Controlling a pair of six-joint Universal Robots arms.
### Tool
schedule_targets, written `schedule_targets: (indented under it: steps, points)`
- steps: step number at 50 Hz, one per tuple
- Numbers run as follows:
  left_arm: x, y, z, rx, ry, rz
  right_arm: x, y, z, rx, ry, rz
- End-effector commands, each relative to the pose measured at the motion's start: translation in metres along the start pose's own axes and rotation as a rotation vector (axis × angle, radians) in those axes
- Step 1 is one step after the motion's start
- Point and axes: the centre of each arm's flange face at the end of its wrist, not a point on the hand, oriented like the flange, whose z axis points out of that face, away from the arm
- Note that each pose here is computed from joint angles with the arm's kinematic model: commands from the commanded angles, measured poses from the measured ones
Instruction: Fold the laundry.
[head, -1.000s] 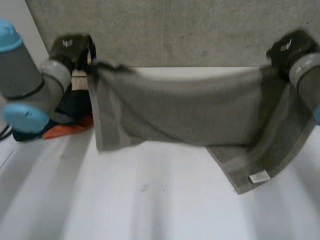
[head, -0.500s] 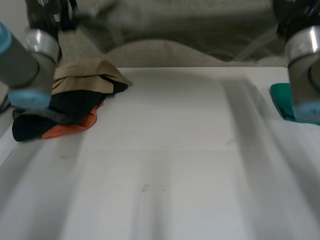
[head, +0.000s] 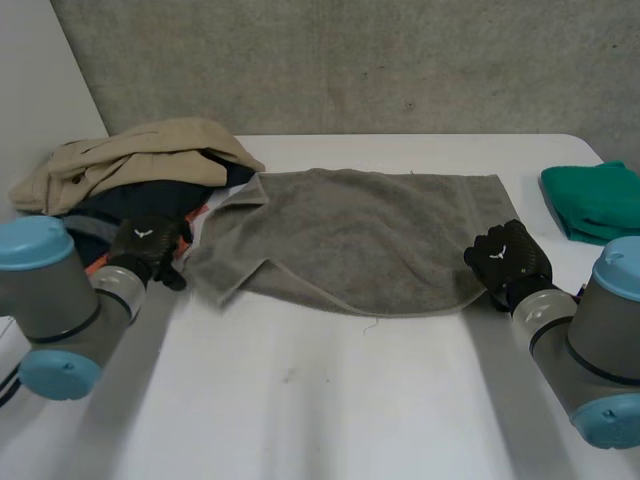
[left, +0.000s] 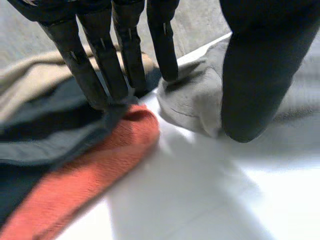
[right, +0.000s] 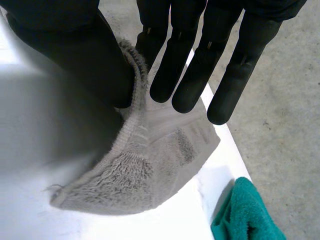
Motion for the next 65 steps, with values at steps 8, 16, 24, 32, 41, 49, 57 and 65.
schedule_targets:
  steps: [8,16,24,32,41,49,57,65]
  points:
    - [0.044,-0.023,-0.051,0.083,0.151,0.054,0.0,-0.001,-0.007,-0.007,-0.004,0.123]
    - [0.068,-0.001,-0.05,0.042,0.213,0.104,-0.001,0.0,-0.008,-0.011,-0.007,0.126]
    - [0.089,0.002,-0.03,0.109,0.246,0.119,-0.006,0.001,-0.01,-0.015,-0.022,0.125]
    - [0.11,-0.001,-0.008,0.155,0.222,0.127,-0.009,0.002,-0.013,-0.021,-0.034,0.127]
    - [0.104,0.014,0.022,0.102,0.044,0.168,-0.012,0.007,-0.016,-0.038,-0.045,0.129]
    - [0.092,0.017,0.025,0.082,0.003,0.263,-0.008,0.007,-0.014,-0.038,-0.031,0.128]
    - [0.067,0.002,0.017,0.086,-0.046,0.277,-0.005,0.006,-0.012,-0.039,-0.015,0.119]
    - [0.049,-0.013,-0.009,0.093,-0.072,0.272,0.0,0.003,-0.012,-0.03,-0.003,0.119]
